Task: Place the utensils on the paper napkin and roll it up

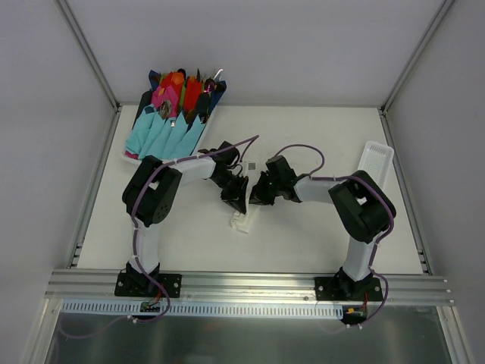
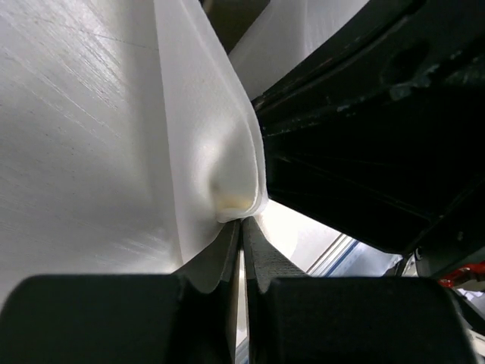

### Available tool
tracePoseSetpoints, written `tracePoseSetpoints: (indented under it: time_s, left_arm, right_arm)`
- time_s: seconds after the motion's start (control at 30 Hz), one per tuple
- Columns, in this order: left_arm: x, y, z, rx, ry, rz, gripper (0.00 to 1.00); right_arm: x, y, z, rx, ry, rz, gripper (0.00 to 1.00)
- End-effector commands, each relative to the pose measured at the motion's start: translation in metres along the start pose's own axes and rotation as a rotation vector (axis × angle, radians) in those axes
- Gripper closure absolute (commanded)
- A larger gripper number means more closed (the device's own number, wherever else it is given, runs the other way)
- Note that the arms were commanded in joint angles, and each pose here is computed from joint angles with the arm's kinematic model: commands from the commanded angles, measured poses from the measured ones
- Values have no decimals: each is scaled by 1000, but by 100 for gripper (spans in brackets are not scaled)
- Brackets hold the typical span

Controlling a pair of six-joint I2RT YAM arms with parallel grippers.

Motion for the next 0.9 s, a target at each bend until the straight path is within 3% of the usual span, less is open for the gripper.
tracePoseSetpoints:
  time_s: [0.0, 0.33, 0.5, 0.87]
  left_arm:
    - [12, -6, 12, 30, 71, -45, 100]
    - [46, -8, 19, 22, 210, -71, 100]
    - [49, -7, 19, 18, 229, -61, 100]
    - [51, -5, 19, 30, 235, -35, 100]
  right_arm:
    - [-51, -36, 1, 94, -187, 28, 100]
    - [-26, -22, -25, 47, -129, -38, 94]
    - [-16, -14, -42, 33, -96, -59, 89]
    - [-6, -5, -57, 22, -20, -103, 90]
Point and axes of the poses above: each gripper's point midway between its finger pads, its own z axis out along the fingers, its own x axis along the line the jaws close on, y = z × x, the point moved 1 cm from there along -z, back along the fingers, and after that the axes turned 10 degrees about -z, right-handed, at the moved point
